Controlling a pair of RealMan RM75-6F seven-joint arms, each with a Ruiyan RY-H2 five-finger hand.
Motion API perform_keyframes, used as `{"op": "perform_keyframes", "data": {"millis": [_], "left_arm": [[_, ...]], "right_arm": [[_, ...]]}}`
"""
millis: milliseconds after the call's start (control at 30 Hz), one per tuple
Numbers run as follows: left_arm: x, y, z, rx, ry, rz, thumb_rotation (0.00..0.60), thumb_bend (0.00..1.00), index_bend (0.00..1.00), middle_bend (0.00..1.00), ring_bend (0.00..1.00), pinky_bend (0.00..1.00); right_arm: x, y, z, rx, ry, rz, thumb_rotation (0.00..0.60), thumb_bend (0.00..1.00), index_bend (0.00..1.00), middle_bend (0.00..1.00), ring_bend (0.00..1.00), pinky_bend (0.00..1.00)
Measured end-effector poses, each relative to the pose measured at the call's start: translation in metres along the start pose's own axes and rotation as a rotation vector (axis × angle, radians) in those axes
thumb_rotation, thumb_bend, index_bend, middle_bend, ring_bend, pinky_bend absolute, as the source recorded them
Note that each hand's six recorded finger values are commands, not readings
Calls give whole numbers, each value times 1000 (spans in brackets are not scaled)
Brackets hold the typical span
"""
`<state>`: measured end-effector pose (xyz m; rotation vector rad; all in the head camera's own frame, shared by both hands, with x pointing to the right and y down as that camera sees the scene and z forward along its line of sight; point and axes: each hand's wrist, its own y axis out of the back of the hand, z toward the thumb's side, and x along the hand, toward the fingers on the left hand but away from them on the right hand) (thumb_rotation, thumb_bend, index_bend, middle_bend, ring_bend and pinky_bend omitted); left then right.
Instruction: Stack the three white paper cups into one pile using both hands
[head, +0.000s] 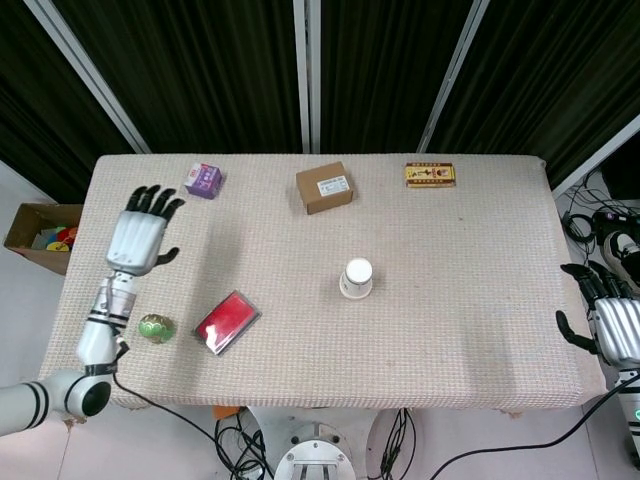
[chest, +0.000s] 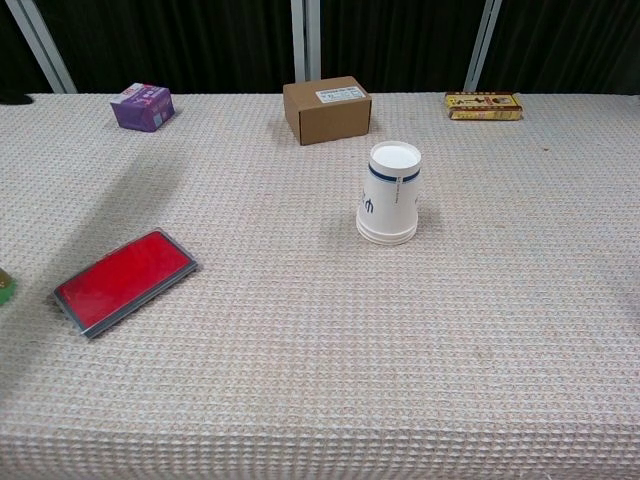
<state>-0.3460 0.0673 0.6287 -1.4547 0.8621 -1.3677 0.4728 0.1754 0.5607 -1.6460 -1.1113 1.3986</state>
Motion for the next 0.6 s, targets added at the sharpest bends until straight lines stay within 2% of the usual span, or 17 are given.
{"op": "perform_keyframes", "data": {"millis": [67, 133, 300, 500, 600], "left_arm": [[-22, -4, -23, 8, 41, -9, 600, 134, 241, 159, 96, 125], [-48, -8, -43, 7, 78, -15, 600, 116, 240, 155, 96, 122], [-112, -8, -77, -10, 150, 1, 600, 106, 234, 147, 96, 119], [-172, -1, -89, -53, 171, 21, 600, 106, 234, 147, 96, 119], [-190, 1, -88, -84, 169, 6, 600, 106, 234, 146, 96, 119]], "right_arm": [[2, -2, 2, 5, 5, -1, 600, 377, 33, 62, 2, 25], [4, -5, 4, 15, 10, 1, 600, 377, 3, 20, 0, 1], [11, -16, 12, 53, 24, 11, 600, 377, 0, 0, 0, 0], [19, -28, 22, 65, 46, 14, 600, 378, 0, 0, 0, 0], [20, -29, 24, 60, 52, 2, 600, 378, 0, 0, 0, 0]]}}
